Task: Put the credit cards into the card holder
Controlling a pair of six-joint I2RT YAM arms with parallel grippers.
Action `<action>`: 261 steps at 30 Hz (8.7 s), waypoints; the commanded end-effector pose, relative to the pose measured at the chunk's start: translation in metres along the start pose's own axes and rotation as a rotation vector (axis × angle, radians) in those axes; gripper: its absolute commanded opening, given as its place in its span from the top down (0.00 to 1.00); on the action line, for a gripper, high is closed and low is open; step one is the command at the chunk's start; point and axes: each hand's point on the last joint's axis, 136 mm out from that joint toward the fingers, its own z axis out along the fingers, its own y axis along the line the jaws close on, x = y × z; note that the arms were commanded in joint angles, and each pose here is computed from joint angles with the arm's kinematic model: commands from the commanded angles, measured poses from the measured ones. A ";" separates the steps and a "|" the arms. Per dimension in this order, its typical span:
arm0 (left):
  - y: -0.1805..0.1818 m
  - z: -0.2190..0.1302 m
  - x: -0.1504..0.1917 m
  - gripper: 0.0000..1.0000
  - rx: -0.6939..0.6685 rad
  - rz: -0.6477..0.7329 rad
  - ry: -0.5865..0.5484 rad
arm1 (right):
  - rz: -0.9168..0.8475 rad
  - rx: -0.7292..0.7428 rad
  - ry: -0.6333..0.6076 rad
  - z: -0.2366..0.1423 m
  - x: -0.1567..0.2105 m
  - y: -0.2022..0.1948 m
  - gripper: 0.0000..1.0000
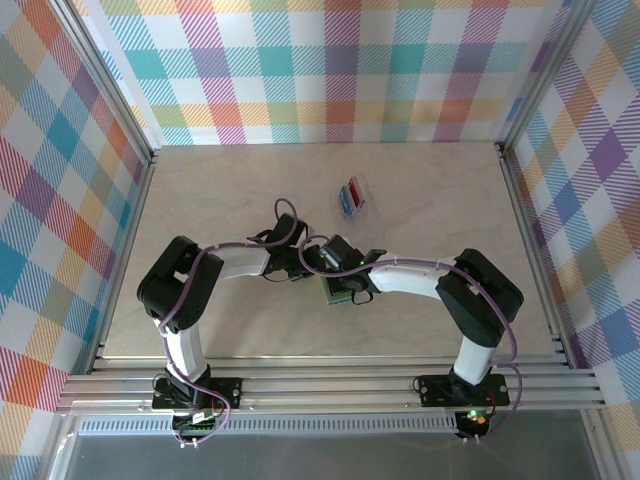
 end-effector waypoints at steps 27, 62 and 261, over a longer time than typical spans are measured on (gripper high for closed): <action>0.036 0.003 0.029 0.99 -0.116 0.056 0.033 | 0.312 0.223 -0.053 -0.031 0.035 -0.092 0.72; 0.051 0.008 0.039 0.99 -0.152 0.042 0.045 | 0.306 -0.324 0.067 -0.024 0.021 0.005 0.54; 0.032 -0.011 0.032 0.84 0.026 -0.153 0.137 | 0.157 -0.315 0.121 -0.035 0.010 0.051 0.31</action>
